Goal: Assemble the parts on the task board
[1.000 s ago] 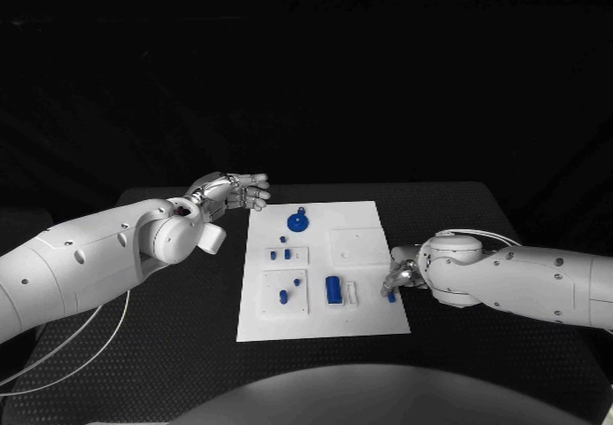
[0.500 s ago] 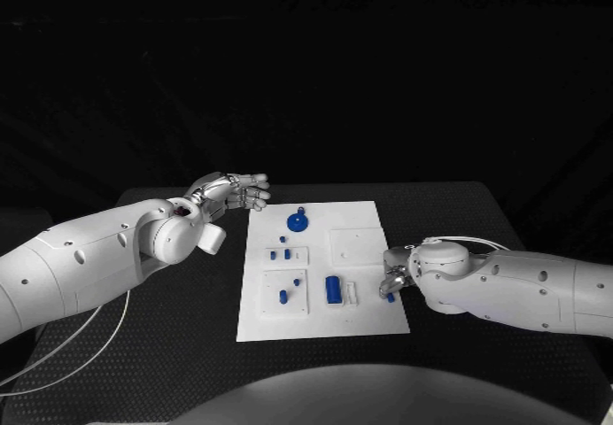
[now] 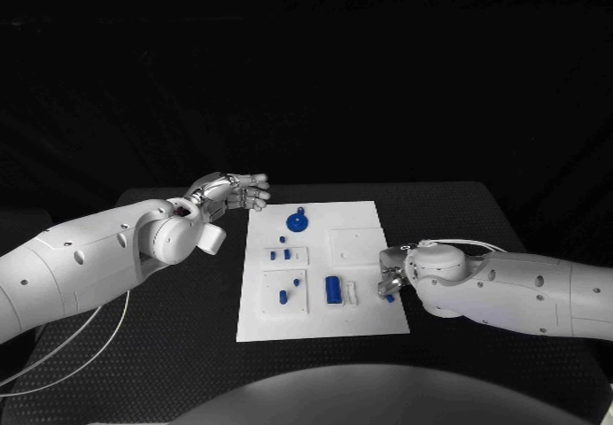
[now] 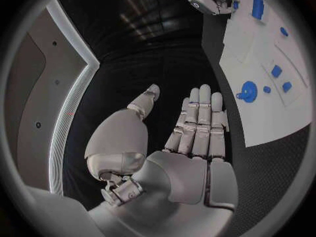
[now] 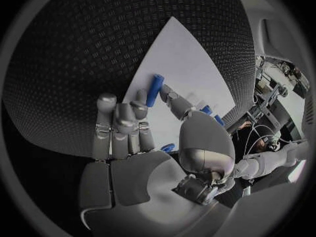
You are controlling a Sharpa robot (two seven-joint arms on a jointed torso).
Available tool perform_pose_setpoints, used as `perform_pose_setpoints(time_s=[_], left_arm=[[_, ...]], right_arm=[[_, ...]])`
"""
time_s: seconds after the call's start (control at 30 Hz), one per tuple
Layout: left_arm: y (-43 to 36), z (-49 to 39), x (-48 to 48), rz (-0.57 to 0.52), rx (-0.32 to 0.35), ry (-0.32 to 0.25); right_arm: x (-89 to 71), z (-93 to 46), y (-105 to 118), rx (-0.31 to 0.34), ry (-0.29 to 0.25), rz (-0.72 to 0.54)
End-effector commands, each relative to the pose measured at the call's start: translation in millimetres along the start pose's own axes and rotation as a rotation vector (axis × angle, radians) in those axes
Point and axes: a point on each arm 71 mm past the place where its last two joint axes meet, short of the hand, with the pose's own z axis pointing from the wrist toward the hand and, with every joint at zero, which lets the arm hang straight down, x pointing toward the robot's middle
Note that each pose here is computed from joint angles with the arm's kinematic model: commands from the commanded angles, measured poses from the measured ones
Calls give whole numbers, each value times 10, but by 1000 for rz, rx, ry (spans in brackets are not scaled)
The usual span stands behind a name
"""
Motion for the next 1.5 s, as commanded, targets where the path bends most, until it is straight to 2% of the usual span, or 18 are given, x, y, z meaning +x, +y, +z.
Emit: perform_pose_setpoints(time_s=[0.03,0.1,0.23,0.4,0.73,1.03,1.33,1.5], left_arm=[[-15,7,32,-2,10,19],[-15,7,33,-2,10,19],[-15,7,36,-2,10,21],[-15,7,39,-3,9,23],[-16,9,45,-3,9,25],[-14,9,41,-3,9,24],[-13,6,33,-3,8,22],[-14,8,38,-3,8,24]], right_arm=[[226,-9,68,-24,123,51],[244,-4,55,-21,147,81],[254,3,24,-13,154,112],[279,11,7,-22,189,232],[235,-27,39,-46,150,324],[80,-102,121,-79,96,446],[6,-167,217,-108,62,475],[-5,-148,233,-106,70,490]])
